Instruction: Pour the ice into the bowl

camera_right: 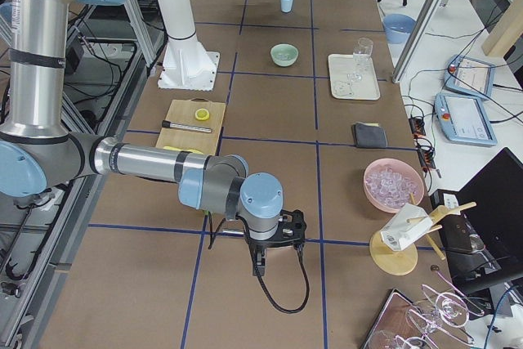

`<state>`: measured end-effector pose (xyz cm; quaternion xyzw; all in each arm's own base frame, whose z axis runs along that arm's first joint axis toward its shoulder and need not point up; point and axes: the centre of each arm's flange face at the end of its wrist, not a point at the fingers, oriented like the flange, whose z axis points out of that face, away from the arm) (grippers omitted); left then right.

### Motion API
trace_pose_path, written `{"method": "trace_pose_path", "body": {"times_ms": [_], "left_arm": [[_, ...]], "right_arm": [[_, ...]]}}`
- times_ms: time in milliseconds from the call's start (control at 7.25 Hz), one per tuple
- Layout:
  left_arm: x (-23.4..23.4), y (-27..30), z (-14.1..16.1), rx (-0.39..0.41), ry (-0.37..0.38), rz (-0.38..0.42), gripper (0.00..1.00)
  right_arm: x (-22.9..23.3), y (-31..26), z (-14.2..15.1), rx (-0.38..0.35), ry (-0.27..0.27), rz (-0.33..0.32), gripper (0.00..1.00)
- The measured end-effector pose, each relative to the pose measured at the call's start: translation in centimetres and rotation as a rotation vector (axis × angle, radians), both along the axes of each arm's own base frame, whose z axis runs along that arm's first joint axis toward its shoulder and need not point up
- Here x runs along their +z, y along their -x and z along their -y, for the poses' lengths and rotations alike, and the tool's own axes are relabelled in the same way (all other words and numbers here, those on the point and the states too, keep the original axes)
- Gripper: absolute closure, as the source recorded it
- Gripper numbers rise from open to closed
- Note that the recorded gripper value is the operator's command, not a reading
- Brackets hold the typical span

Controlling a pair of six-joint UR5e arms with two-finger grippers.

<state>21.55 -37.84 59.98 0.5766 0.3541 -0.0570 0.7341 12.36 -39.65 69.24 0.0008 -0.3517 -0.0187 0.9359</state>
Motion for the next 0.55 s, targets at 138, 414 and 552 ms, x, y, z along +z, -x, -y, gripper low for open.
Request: {"method": "trace_pose_path", "body": {"times_ms": [138,414,552], "left_arm": [[-0.3,2.3,2.2,0.049,0.008,0.102,0.00],[-3.0,6.4,6.6,0.113,0.070,0.320,0.00],[-4.3,8.4,9.1,0.131,0.127,0.422,0.00]], "right_arm": [[0.0,0.0,0.0,0.000,-0.001,0.000,0.00],[-0.1,0.0,0.0,-0.001,-0.002,0.000,0.00],[0.0,0.0,0.0,-0.002,-0.003,0.000,0.00]]}}
